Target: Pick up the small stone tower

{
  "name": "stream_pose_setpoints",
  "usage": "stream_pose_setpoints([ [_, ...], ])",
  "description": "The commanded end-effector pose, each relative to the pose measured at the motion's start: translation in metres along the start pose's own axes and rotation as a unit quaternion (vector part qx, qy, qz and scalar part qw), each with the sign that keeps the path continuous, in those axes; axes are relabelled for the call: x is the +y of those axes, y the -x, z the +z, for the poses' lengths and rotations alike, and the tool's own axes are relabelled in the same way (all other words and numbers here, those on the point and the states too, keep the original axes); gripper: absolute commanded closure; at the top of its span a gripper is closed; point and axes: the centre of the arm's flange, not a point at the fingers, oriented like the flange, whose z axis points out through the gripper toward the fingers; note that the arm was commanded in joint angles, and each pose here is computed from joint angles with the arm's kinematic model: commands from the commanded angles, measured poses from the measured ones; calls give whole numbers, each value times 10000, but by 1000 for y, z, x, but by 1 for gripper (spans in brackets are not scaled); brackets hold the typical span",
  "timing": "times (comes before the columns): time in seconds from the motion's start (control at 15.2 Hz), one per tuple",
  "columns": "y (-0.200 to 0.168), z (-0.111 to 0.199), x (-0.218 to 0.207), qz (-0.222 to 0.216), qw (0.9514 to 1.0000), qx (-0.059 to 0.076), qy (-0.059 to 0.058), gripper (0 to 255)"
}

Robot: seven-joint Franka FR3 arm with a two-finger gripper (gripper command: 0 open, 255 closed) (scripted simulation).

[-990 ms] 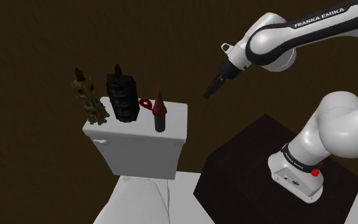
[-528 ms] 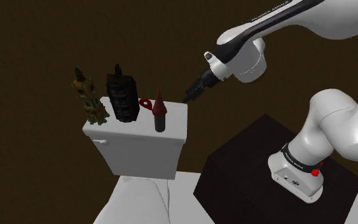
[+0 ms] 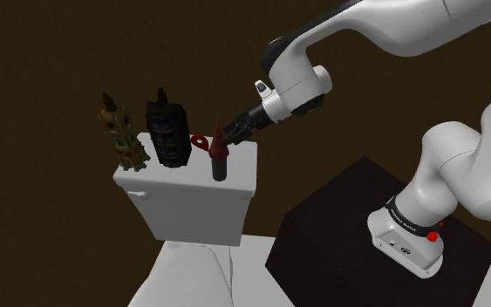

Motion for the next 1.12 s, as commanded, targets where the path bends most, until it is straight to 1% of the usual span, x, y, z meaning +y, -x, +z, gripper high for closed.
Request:
stream_pose_setpoints([
  [0.0, -4, 13, -2, -102, 9998, 159, -63, 0],
  [0.46, 27, 36, 8, -102, 9998, 159, -63, 0],
  [0.59, 27, 36, 8, -103, 9998, 159, -63, 0],
  [0.66, 27, 36, 8, -103, 9998, 159, -63, 255],
  [1.06, 26, 36, 8, -103, 9998, 159, -63, 255],
])
